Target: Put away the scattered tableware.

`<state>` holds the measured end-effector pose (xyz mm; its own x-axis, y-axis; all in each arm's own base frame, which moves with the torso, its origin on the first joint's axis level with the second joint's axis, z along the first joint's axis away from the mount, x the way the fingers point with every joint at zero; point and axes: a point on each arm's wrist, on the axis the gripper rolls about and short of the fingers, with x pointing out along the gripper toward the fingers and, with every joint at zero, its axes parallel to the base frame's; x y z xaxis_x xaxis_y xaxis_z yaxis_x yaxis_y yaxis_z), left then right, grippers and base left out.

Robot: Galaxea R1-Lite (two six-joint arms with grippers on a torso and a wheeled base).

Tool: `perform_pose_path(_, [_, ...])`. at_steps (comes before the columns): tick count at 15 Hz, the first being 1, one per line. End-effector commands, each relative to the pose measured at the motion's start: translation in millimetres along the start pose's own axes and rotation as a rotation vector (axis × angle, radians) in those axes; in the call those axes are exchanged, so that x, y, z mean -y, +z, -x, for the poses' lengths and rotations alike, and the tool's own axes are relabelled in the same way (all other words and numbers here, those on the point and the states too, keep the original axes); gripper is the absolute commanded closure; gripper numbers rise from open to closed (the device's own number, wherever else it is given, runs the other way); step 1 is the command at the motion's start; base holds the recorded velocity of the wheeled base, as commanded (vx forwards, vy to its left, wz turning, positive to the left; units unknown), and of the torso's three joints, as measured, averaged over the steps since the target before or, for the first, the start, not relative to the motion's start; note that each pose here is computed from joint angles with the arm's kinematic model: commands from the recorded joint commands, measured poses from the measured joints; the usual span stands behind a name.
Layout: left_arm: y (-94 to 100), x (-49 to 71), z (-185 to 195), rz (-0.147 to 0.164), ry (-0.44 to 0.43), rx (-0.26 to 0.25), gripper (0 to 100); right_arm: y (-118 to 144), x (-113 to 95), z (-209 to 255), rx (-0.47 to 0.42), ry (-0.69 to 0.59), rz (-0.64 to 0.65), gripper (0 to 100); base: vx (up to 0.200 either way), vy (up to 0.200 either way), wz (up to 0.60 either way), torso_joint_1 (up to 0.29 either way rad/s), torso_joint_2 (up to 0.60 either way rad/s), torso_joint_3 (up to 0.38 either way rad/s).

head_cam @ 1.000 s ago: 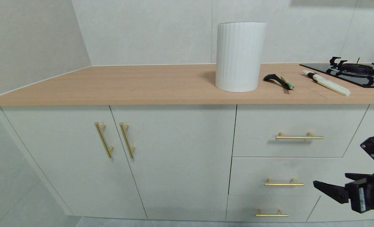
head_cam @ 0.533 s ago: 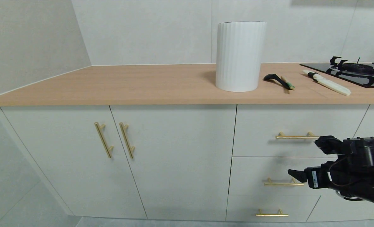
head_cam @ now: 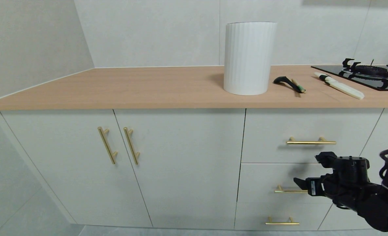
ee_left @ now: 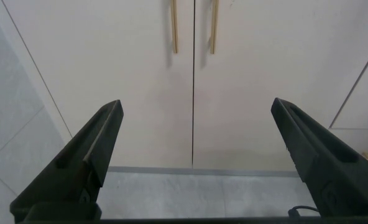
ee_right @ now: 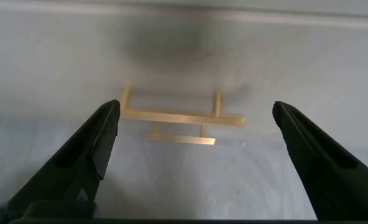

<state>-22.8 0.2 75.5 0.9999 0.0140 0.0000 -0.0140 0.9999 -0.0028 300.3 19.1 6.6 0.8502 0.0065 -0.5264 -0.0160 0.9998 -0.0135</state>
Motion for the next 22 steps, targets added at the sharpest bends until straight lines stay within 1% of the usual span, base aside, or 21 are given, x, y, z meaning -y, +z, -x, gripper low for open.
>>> perform_pose_path(1, [0.0,0.0,0,0.0,0.001,0.0,0,-35,0,-28,-0.041,-0.025,0.001,0,0.0,0.0,0.0,0.0,0.0,0.0])
perform_pose_path(4, [0.0,0.0,0,0.0,0.001,0.0,0,-45,-2,-38,-0.033,-0.028,0.003,0,0.0,0.0,0.0,0.0,0.0,0.0])
perform_pose_path(11, [0.0,0.0,0,0.0,0.001,0.0,0,-47,-2,-49,-0.007,-0.051,-0.005,0,0.0,0.0,0.0,0.0,0.0,0.0])
perform_pose_path(14, [0.0,0.0,0,0.0,0.001,0.0,0,-54,-2,-50,-0.031,-0.05,0.006,0,0.0,0.0,0.0,0.0,0.0,0.0])
perform_pose_path(22, [0.0,0.0,0,0.0,0.001,0.0,0,-61,-1,-42,-0.075,-0.048,0.035,0,0.0,0.0,0.0,0.0,0.0,0.0])
